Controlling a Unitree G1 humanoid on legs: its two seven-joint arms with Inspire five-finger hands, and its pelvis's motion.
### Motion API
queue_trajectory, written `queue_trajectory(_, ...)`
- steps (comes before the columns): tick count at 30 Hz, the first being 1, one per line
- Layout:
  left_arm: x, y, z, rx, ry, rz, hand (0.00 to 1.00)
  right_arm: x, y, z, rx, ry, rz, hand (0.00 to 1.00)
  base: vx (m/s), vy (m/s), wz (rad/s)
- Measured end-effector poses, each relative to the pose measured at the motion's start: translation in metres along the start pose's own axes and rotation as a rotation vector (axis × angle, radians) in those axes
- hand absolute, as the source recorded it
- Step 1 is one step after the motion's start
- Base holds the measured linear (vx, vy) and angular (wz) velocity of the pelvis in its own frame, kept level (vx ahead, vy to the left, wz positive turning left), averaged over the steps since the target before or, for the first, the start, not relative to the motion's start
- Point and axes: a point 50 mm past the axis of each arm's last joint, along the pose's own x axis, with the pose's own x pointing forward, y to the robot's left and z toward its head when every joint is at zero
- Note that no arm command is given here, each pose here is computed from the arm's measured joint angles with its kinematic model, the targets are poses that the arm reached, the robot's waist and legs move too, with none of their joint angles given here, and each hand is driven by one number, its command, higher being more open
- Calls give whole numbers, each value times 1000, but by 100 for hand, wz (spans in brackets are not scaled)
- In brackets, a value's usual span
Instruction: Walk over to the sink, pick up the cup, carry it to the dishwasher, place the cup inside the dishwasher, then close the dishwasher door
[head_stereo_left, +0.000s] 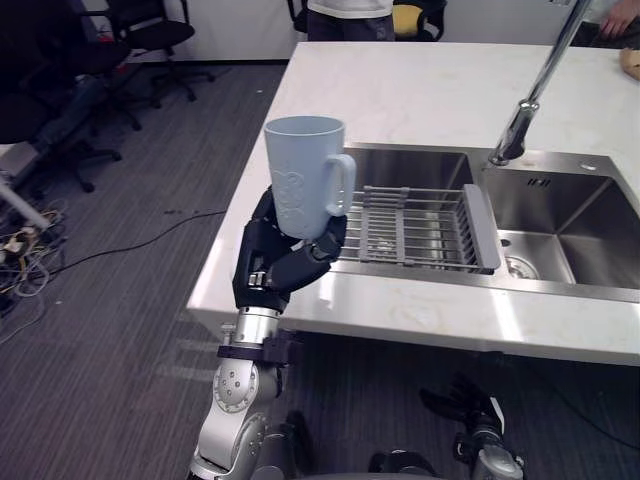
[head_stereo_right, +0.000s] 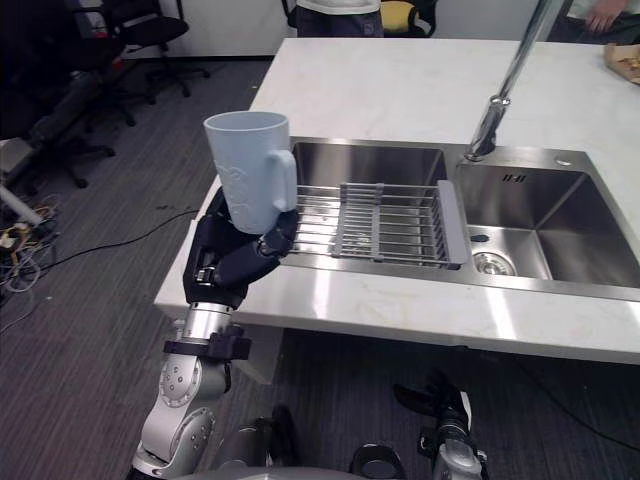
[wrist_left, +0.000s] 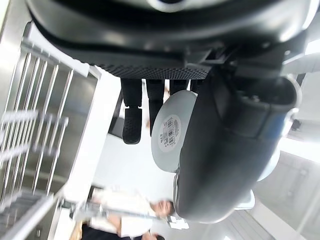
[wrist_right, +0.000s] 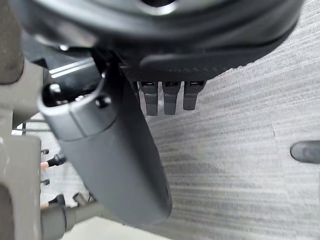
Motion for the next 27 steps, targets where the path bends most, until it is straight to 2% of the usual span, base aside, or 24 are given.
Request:
queue_trajectory(2,4,-9,-2,-11,0,-53,30,0,2,-1,7,6,-1,90,-46,162,34)
queue_trajectory(4,4,-5,-7,9,26,-44,30,-4,13,-8,27,26,30,90,-34,132,16)
queue_trajectory(13,-4,7,-13,27,66,22,30,-10,13,-20,-13,56,32,90,-38,62,19)
queue_trajectory(17,-8,14,-14,32,73,61,30,-12,9,-25,-30,70,7,90,-64,0,116)
queue_trajectory(22,-6,19,-10,37,54,94,30,-8,-10,-18,-94,52,-49,90,-17,142,199)
queue_trajectory(27,-19,33,-12,30,90,168,30,6,4,10,-119,-23,-22,90,7,218,142)
